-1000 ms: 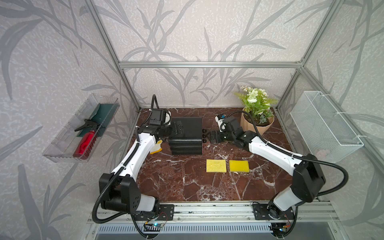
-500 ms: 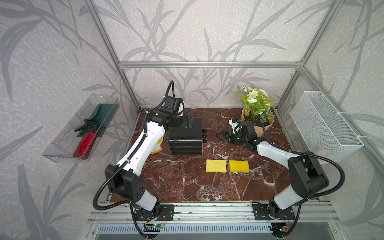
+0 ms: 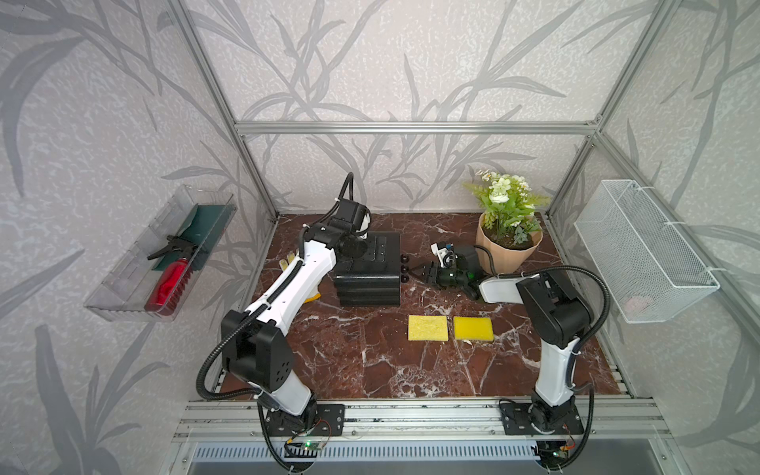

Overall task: Take the sponge out of the drawer
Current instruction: Open the drawer in the storage box, then pick up the sponge from the drawer.

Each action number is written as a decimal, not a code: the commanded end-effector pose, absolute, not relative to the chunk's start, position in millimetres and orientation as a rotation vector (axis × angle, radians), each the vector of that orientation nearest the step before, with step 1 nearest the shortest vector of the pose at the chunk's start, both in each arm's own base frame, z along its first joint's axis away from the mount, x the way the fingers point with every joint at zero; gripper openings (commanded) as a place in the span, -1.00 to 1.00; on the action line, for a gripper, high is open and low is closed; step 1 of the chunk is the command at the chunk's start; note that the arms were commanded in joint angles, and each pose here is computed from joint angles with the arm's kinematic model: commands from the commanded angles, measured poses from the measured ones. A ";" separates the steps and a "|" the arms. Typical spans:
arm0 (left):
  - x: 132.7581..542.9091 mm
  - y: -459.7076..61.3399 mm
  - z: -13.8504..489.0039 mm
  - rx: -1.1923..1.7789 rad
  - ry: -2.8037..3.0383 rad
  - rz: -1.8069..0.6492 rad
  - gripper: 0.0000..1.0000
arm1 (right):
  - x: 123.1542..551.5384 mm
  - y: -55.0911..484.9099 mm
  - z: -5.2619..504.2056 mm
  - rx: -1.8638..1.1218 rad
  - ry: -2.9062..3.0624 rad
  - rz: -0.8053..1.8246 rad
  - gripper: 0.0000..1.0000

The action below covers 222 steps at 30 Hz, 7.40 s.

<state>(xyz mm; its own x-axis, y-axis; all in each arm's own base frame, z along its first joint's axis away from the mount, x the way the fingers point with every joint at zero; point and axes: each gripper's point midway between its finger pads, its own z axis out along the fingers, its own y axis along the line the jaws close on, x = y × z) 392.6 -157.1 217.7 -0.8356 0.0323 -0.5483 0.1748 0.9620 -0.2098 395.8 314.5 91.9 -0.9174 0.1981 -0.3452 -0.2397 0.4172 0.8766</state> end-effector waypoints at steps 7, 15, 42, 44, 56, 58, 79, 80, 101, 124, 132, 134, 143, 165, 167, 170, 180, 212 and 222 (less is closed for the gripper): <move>391.9 -161.8 201.6 0.142 2.566 -0.373 0.97 | 408.6 338.0 122.4 -0.102 2.090 1.679 0.21; 393.2 -164.4 195.1 0.148 2.579 -0.385 0.97 | 409.0 345.4 116.2 -0.093 2.093 1.728 0.02; 387.3 -159.3 186.8 0.137 2.604 -0.360 0.97 | 401.5 328.9 110.9 -0.093 2.154 1.517 -0.52; 386.9 -158.7 187.5 0.136 2.600 -0.359 0.97 | 400.7 314.5 103.2 -0.046 2.193 1.471 -0.52; 387.8 -158.4 188.2 0.132 2.597 -0.359 0.97 | 407.7 209.6 103.7 0.097 2.248 1.095 -0.54; 388.3 -158.9 188.3 0.130 2.596 -0.363 0.97 | 406.5 198.8 101.5 0.120 2.276 1.038 -0.54; 386.6 -160.3 190.8 0.131 2.581 -0.383 0.97 | 380.8 214.1 129.4 -0.186 2.397 0.554 0.30; 386.1 -160.1 190.5 0.132 2.582 -0.383 0.97 | 378.9 214.4 125.7 -0.209 2.420 0.507 0.30; 383.3 -157.5 189.1 0.142 2.571 -0.374 0.97 | 375.2 206.1 97.3 -0.364 2.575 -0.019 0.21; 383.9 -161.5 192.9 0.135 2.551 -0.412 0.97 | 372.5 254.3 142.0 -0.349 2.413 0.256 0.21; 381.3 -161.0 189.7 0.123 2.547 -0.419 0.97 | 381.3 270.3 112.4 -0.334 2.461 0.266 0.09; 381.1 -160.7 188.9 0.124 2.549 -0.418 0.97 | 381.5 271.8 105.4 -0.338 2.469 0.257 0.08; 381.1 -160.5 188.1 0.123 2.549 -0.416 0.97 | 378.8 281.2 89.5 -0.349 2.490 0.269 0.13; 381.0 -160.7 188.2 0.125 2.546 -0.419 0.97 | 378.6 276.4 98.1 -0.281 2.476 0.266 0.18; 381.1 -160.9 188.7 0.125 2.544 -0.420 0.97 | 377.8 278.2 93.5 -0.286 2.491 0.269 0.18; 380.8 -160.8 188.7 0.125 2.544 -0.419 0.97 | 377.9 280.3 89.1 -0.288 2.502 0.272 0.18; 381.4 -160.8 186.8 0.128 2.549 -0.420 0.97 | 376.7 290.4 83.1 -0.285 2.510 0.320 0.23; 376.6 -158.7 217.3 0.145 2.467 -0.437 0.97 | 372.1 280.8 82.1 -0.339 2.512 0.219 -1.00; 363.7 -186.1 270.0 0.237 2.382 -0.673 0.97 | 362.3 268.6 194.9 -0.591 2.153 0.225 -1.00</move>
<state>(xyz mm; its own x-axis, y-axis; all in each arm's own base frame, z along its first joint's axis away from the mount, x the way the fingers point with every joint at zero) 373.8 -176.2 237.9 -0.7908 -0.0037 -0.6120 0.2687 0.8964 -0.3525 362.8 268.4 151.8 -0.6550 -0.2558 -0.7111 -0.3992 0.9161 0.0382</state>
